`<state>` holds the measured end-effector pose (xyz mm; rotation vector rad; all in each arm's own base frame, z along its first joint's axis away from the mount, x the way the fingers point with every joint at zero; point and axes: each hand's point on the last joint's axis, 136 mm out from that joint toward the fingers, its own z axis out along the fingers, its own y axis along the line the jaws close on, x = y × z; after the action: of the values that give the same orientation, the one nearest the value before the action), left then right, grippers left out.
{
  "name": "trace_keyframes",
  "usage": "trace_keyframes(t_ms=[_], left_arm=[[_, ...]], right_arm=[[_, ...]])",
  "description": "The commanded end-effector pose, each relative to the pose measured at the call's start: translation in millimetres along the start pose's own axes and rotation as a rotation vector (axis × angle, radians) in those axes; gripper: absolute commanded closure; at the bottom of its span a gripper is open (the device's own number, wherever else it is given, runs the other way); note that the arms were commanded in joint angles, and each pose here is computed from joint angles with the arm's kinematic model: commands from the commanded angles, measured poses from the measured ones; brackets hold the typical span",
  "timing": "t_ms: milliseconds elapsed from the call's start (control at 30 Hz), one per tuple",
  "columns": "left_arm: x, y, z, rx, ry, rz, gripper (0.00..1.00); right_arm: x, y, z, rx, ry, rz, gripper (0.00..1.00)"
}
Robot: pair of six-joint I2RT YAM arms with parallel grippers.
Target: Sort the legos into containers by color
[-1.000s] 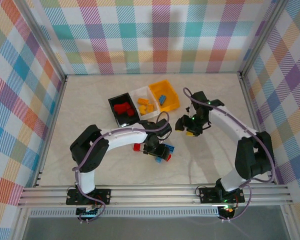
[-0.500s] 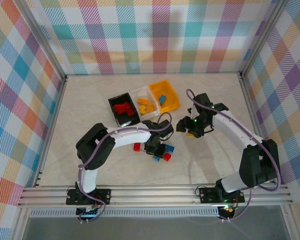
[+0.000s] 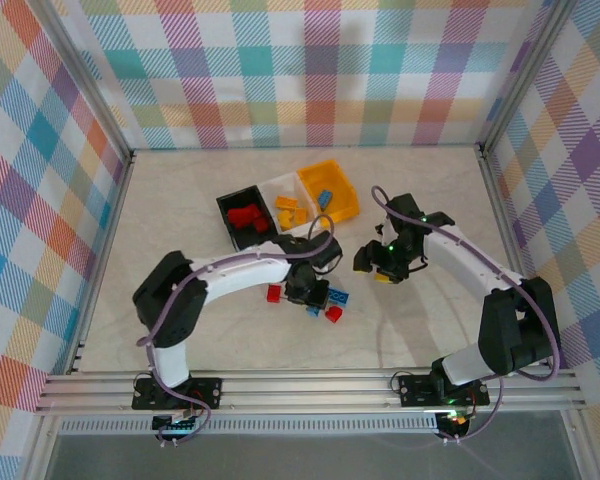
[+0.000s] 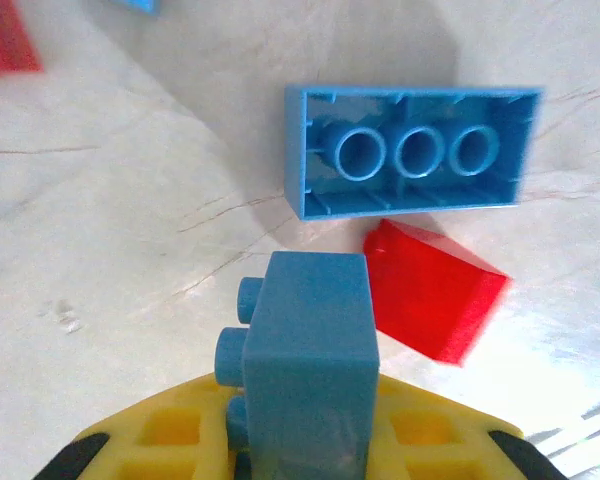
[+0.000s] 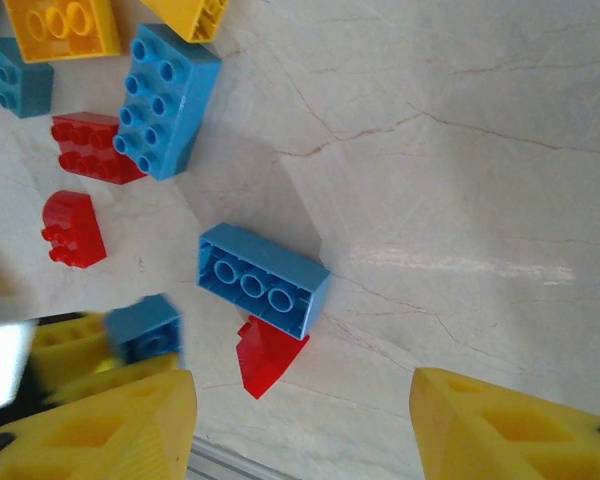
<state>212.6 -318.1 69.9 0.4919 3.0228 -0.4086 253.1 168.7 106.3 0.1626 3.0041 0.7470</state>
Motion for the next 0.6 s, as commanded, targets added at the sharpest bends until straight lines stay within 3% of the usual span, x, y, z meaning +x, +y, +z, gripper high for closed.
trace_keyframes(t_ms=[0, 167, 367, 567], left_arm=[[-21, 11, -36, 0.065, -0.052, -0.099, 0.79], [-73, 12, -65, 0.16, -0.122, -0.16, 0.79], [-156, 18, -83, 0.17, -0.207, -0.159, 0.79], [-232, 35, -71, 0.145, -0.281, -0.198, 0.79]], right_arm=[[2, -5, 6, 0.003, 0.013, 0.002, 0.41], [2, -5, 10, -0.001, 0.025, 0.015, 0.41], [0, -3, 3, 0.008, 0.011, -0.017, 0.42], [3, -7, -5, 0.046, 0.014, -0.074, 0.42]])
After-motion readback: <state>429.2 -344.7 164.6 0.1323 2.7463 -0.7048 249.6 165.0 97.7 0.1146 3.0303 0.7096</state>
